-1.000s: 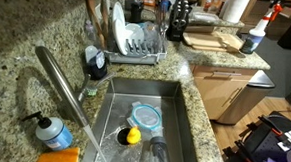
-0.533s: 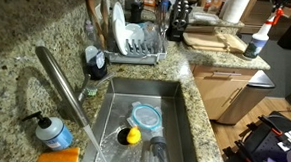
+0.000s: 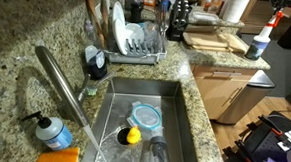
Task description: Pick up the white bottle from the countertop and move it to the right.
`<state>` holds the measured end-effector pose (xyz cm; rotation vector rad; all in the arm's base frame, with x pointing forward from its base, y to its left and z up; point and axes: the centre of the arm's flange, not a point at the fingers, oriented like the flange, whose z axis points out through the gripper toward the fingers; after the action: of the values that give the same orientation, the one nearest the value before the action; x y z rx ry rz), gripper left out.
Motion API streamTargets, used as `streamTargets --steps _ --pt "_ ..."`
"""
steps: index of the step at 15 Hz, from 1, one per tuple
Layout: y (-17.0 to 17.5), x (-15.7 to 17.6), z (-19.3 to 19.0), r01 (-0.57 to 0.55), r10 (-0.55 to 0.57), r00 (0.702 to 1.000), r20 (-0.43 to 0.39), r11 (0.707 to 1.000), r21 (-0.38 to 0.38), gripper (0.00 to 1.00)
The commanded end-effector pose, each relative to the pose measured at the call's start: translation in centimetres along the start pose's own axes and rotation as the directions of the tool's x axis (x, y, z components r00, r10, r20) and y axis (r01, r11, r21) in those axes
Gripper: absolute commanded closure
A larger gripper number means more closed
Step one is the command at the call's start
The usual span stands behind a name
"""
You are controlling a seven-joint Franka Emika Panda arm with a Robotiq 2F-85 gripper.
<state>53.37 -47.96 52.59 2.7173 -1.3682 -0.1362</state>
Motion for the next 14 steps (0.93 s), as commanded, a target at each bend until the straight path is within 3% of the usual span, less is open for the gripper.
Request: streamTargets --steps 1,2,4,11,13,14 --pt "-0.4 0.0 0.7 -0.021 0.021 1.0 -0.012 0.999 0.025 0.67" --pt "-0.5 0.0 0.4 -0.023 0.023 1.0 -0.013 0.999 0.032 0.66" --pt "-0.8 0.0 -0.1 -0.024 0.024 0.999 -0.022 0.999 0.036 0.54" --pt "-2.3 0.0 -2.9 0.003 0.003 0.995 -0.096 0.998 0.063 0.04" --pt "-3.3 -0.4 -5.4 0.028 -0.011 0.989 -0.146 0.993 0.116 0.0" --pt "-4.3 -1.0 -7.3 0.065 -0.032 0.983 -0.179 0.982 0.178 0.0"
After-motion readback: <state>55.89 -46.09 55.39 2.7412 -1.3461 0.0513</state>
